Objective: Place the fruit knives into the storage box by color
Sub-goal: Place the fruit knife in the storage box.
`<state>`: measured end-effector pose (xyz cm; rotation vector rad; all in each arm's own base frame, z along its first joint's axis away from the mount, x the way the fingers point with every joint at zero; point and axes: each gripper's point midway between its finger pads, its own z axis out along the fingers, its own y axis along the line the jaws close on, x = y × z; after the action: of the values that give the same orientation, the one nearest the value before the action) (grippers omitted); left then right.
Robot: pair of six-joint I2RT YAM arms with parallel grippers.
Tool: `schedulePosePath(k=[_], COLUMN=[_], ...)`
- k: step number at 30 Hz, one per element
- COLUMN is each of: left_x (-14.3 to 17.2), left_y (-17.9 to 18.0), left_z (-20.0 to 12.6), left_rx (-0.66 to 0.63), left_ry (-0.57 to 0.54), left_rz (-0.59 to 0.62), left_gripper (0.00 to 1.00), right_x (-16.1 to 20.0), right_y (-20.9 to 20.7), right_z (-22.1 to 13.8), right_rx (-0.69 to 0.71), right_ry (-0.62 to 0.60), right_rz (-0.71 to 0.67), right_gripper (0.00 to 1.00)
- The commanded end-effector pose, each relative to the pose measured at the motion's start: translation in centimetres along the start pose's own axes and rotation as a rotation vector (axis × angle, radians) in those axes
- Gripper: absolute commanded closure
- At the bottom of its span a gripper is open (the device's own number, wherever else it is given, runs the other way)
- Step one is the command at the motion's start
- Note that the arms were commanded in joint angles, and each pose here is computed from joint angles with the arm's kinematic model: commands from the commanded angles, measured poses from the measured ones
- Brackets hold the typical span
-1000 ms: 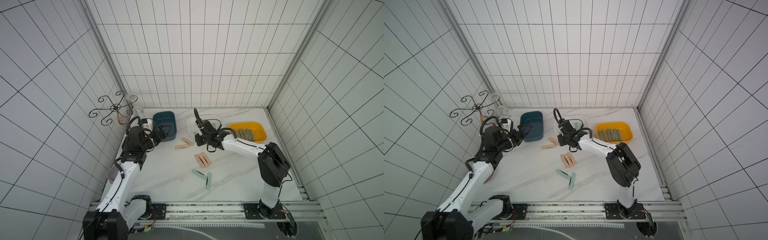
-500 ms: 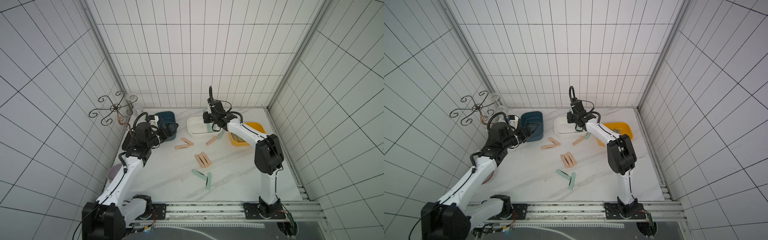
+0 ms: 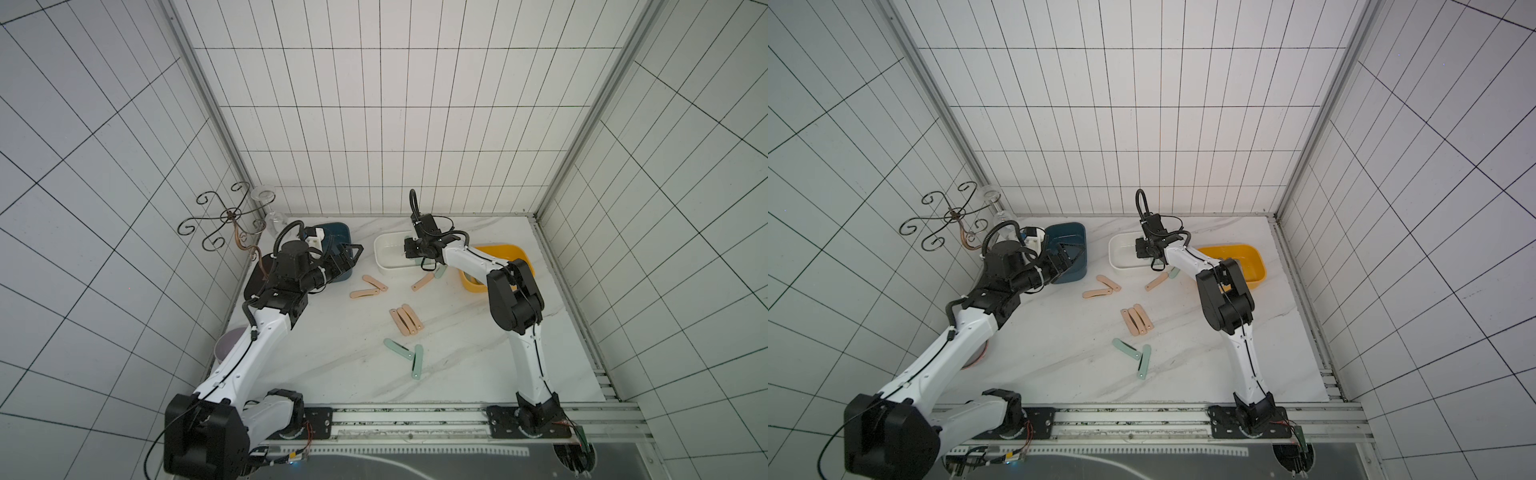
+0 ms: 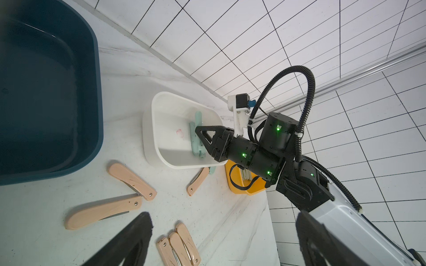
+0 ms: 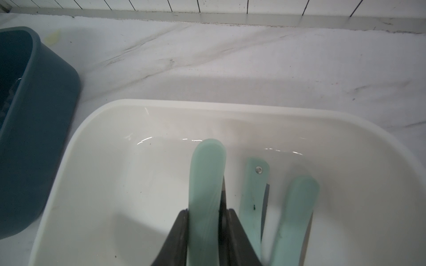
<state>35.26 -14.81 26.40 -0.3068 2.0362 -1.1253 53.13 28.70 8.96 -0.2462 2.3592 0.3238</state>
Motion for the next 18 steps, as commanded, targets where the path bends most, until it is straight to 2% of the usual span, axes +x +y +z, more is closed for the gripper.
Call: schedulePosePath(k=[1,18], left_x=[-1.1,-0.8], left_y=[-1.2,-1.1], left_z=[0.0,0.6], left_rx=[0.02,0.016], left_ry=[-0.033,-0.02], left_rz=[0.032,0.032], left_gripper=[0.03,0.03], right_x=[-4.8,-3.0], right_y=[0.6,-0.6], right_z=[-0.5,2.8], right_rx=[-0.029,-0.005], right_ry=[-0.107,-0.065], right_rz=[0.009,-0.008], right_gripper=[0.74,0.73])
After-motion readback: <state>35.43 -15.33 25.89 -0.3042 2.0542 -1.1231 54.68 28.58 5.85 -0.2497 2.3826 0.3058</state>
